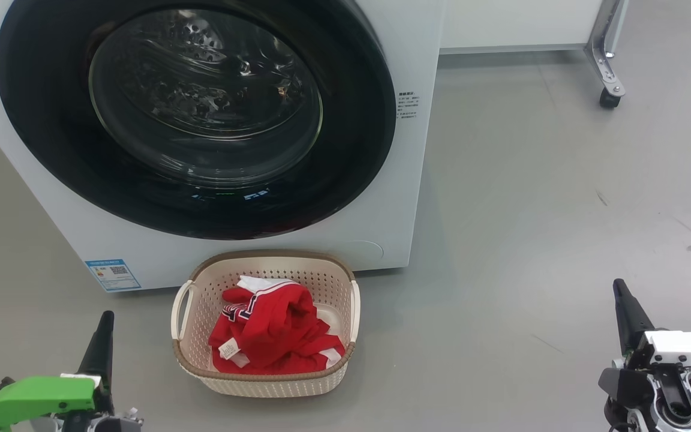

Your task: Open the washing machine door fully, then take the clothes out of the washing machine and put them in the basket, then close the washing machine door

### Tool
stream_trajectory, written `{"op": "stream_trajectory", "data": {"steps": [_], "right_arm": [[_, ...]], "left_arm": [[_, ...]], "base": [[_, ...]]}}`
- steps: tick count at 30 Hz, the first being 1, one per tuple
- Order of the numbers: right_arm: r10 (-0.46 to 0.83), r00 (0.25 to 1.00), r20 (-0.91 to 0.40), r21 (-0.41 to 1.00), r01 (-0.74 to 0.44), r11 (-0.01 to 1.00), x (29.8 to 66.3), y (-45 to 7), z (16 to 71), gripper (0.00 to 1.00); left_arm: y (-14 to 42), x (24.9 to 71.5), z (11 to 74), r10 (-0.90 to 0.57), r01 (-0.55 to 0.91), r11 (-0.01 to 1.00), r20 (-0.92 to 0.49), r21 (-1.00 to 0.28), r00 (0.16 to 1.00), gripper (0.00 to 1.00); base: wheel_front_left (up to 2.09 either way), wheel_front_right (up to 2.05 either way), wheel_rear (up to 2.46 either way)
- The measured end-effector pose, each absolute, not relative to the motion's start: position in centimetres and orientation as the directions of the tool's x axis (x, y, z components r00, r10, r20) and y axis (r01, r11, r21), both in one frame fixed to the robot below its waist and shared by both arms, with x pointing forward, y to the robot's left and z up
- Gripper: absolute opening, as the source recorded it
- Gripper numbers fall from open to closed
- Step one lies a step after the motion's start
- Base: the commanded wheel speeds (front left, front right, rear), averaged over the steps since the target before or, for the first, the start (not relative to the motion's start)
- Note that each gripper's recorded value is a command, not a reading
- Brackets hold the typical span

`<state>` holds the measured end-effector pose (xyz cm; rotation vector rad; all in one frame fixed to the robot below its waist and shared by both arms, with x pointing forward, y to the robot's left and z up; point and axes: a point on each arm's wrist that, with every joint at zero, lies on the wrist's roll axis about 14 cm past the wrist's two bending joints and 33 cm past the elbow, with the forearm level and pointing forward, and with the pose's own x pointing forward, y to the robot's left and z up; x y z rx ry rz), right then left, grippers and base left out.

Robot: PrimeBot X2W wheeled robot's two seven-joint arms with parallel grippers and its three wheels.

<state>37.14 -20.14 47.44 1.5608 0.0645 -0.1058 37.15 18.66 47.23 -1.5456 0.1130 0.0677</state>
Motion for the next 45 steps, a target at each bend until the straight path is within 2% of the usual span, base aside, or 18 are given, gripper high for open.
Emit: {"op": "stream_trajectory", "data": {"steps": [7, 45], "right_arm": [[-0.028, 0.995, -0.098, 0.995, 0.098, -0.018, 37.4, -20.33, 47.76, 0.0], [-0.031, 0.994, -0.102, 0.995, 0.102, -0.019, 37.34, -20.45, 47.58, 0.0]], "left_arm": [[18.61, 37.38, 47.56, -0.028, -0.1, -0.012, -0.1, -0.995, 0.995, 0.0], [18.68, 37.37, 47.48, -0.024, -0.103, -0.017, -0.102, -0.995, 0.994, 0.0]], "base": [[0.0, 0.0, 0.0], [0.0, 0.0, 0.0]]}}
